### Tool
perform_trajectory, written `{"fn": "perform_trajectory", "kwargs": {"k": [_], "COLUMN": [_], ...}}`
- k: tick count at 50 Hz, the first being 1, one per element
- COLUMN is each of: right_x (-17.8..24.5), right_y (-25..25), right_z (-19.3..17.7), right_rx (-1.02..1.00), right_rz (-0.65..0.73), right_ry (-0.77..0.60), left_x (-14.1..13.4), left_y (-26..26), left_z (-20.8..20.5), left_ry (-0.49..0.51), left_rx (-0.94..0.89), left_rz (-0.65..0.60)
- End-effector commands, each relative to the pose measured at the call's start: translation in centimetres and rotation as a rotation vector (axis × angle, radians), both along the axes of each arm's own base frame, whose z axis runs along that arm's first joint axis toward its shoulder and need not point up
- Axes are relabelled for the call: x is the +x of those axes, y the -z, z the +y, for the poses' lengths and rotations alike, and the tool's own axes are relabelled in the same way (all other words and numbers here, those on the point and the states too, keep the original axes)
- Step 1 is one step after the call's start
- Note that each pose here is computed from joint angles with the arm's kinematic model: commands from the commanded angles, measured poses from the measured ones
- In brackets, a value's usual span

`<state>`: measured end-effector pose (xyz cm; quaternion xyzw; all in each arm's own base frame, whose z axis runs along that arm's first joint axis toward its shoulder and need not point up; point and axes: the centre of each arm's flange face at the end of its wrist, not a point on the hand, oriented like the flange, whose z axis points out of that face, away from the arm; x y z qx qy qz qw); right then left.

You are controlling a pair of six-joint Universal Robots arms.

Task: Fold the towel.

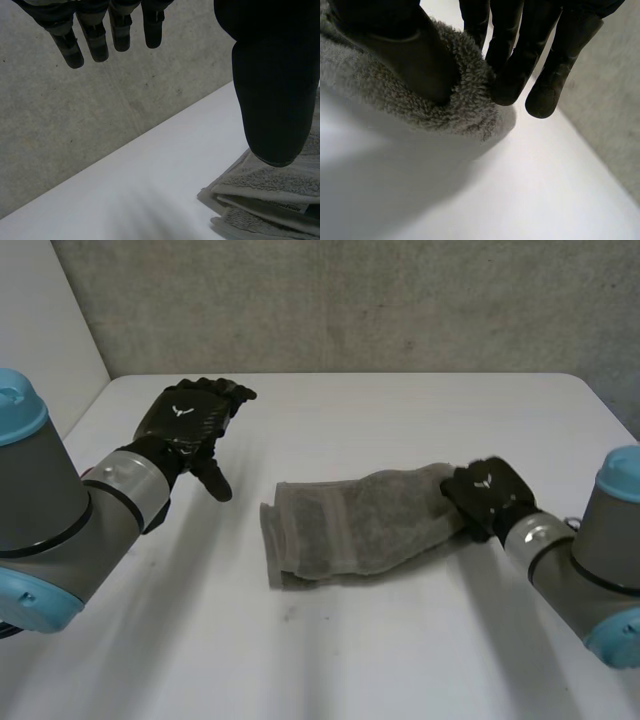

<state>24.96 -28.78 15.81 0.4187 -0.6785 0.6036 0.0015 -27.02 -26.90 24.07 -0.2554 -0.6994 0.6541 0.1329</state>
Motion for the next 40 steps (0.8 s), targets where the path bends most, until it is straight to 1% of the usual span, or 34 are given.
{"fn": "perform_trajectory", "kwargs": {"k": [1,2,4,5,7,8,10,14,15,16,17,19,20,21,22,24,25,27,28,29,30,32,33,35,36,37,38,40], "right_x": [9.4,9.4,12.9,12.9,15.4,15.4,16.5,16.7,16.7,16.7,16.7,15.4,15.4,14.2,14.2,12.0,12.0,9.9,9.9,8.7,8.7,6.9,6.9,6.6,6.6,6.6,6.6,7.0], "right_y": [-3.6,-3.6,-2.7,-2.7,-0.6,-0.6,1.5,1.7,1.0,0.0,0.0,-2.4,-2.4,-3.7,-3.7,-5.2,-5.2,-5.6,-5.6,-5.4,-5.4,-5.2,-5.2,-4.3,-4.3,-3.4,-3.4,-2.2], "right_z": [4.9,4.9,7.3,7.3,9.5,9.5,11.1,11.2,11.0,10.6,10.6,8.9,8.9,7.7,7.7,5.8,5.8,4.3,4.3,3.2,3.2,1.5,1.5,1.3,1.3,1.1,1.1,0.8], "right_rx": [-0.184,-0.184,-0.198,-0.198,-0.165,-0.165,-0.113,-0.09,-0.094,-0.092,-0.092,-0.027,-0.027,0.005,0.005,0.077,0.078,0.127,0.127,0.136,0.136,0.149,0.15,0.198,0.199,0.233,0.233,0.275], "right_rz": [0.031,0.031,0.071,0.071,0.126,0.126,0.182,0.187,0.159,0.103,0.102,-0.074,-0.075,-0.16,-0.161,-0.304,-0.305,-0.369,-0.369,-0.374,-0.374,-0.377,-0.377,-0.364,-0.364,-0.356,-0.356,-0.352], "right_ry": [-0.324,-0.325,-0.446,-0.446,-0.548,-0.548,-0.621,-0.628,-0.615,-0.586,-0.586,-0.486,-0.486,-0.422,-0.422,-0.316,-0.316,-0.226,-0.226,-0.178,-0.177,-0.108,-0.107,-0.086,-0.086,-0.075,-0.075,-0.067], "left_x": [0.1,0.1,0.3,0.3,0.4,0.4,0.6,0.7,0.7,0.7,0.7,0.7,0.6,0.4,0.4,0.1,0.1,-0.6,-0.6,-0.8,-0.8,-1.7,-1.7,-3.4,-3.4,-4.3,-4.3,-5.6], "left_y": [-1.0,-1.0,-1.9,-1.9,-2.6,-2.6,-3.0,-3.1,-3.1,-3.2,-3.2,-3.2,-3.1,-3.3,-3.3,-2.8,-2.8,-1.9,-1.9,-1.4,-1.4,0.0,0.0,1.9,2.0,3.1,3.1,5.4], "left_z": [-0.2,-0.2,0.0,0.0,0.1,0.1,0.0,-0.1,-0.1,-0.1,-0.1,-0.3,-0.5,-0.6,-0.6,-1.2,-1.2,-2.0,-2.0,-2.4,-2.4,-2.9,-2.9,-2.6,-2.6,-2.2,-2.2,-1.6], "left_ry": [-0.005,-0.005,-0.01,-0.01,-0.022,-0.022,-0.042,-0.055,-0.056,-0.058,-0.058,-0.058,-0.059,-0.056,-0.056,-0.058,-0.058,-0.053,-0.053,-0.053,-0.053,-0.043,-0.042,-0.008,-0.008,0.013,0.013,0.028], "left_rx": [-0.027,-0.027,-0.052,-0.052,-0.072,-0.072,-0.081,-0.079,-0.078,-0.075,-0.075,-0.071,-0.065,-0.065,-0.065,-0.047,-0.047,-0.019,-0.019,-0.001,-0.001,0.046,0.046,0.102,0.103,0.127,0.127,0.171], "left_rz": [0.01,0.01,0.022,0.022,0.03,0.03,0.038,0.05,0.056,0.065,0.065,0.075,0.084,0.096,0.096,0.109,0.109,0.123,0.124,0.13,0.13,0.147,0.147,0.152,0.152,0.14,0.14,0.112]}}
